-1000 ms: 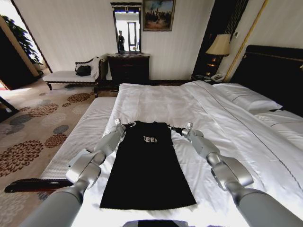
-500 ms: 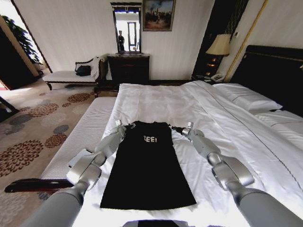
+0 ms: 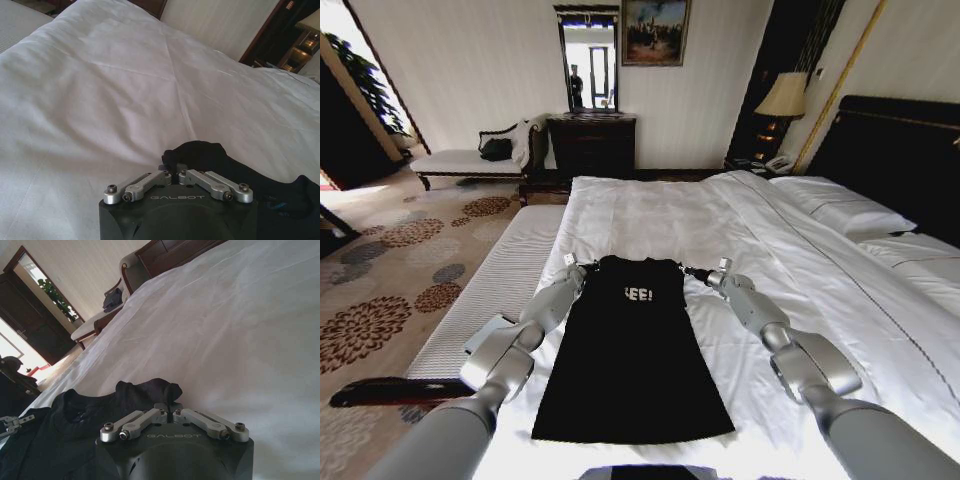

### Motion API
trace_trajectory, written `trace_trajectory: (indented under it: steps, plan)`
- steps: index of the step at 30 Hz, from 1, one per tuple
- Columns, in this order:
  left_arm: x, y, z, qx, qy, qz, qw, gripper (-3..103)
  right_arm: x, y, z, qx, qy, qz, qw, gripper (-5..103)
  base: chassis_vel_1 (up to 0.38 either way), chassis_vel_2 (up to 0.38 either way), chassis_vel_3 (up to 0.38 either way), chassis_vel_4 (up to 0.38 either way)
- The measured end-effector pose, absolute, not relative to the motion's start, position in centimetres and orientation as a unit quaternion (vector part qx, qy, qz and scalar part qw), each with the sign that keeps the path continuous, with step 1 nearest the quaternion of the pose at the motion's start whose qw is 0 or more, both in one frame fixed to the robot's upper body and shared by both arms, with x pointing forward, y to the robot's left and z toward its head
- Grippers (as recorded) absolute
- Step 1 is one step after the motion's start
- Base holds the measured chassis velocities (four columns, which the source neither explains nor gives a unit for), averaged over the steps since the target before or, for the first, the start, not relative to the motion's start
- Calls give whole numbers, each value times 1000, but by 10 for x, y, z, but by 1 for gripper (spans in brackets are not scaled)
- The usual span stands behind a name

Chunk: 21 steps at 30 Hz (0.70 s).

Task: Fold the clothes on the bed.

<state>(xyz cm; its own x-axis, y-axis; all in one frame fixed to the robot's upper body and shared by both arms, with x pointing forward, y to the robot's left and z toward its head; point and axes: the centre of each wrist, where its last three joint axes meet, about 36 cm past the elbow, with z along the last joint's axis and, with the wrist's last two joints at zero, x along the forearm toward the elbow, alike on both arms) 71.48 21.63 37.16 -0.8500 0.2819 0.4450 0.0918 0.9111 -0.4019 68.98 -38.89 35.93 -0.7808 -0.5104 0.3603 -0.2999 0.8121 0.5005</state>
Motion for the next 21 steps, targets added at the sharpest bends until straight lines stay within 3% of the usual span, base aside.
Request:
trace_trajectory:
  steps: [8,21]
  plan:
    - [713,214,372,-94,-945,184,252,1,687,-393,359,219,-921,-213,242,0,0,0,0,0]
    - [724,219,414,-103,-953,206,197,1,696,-397,384,213,-939,-195,188,0,0,0,0,0]
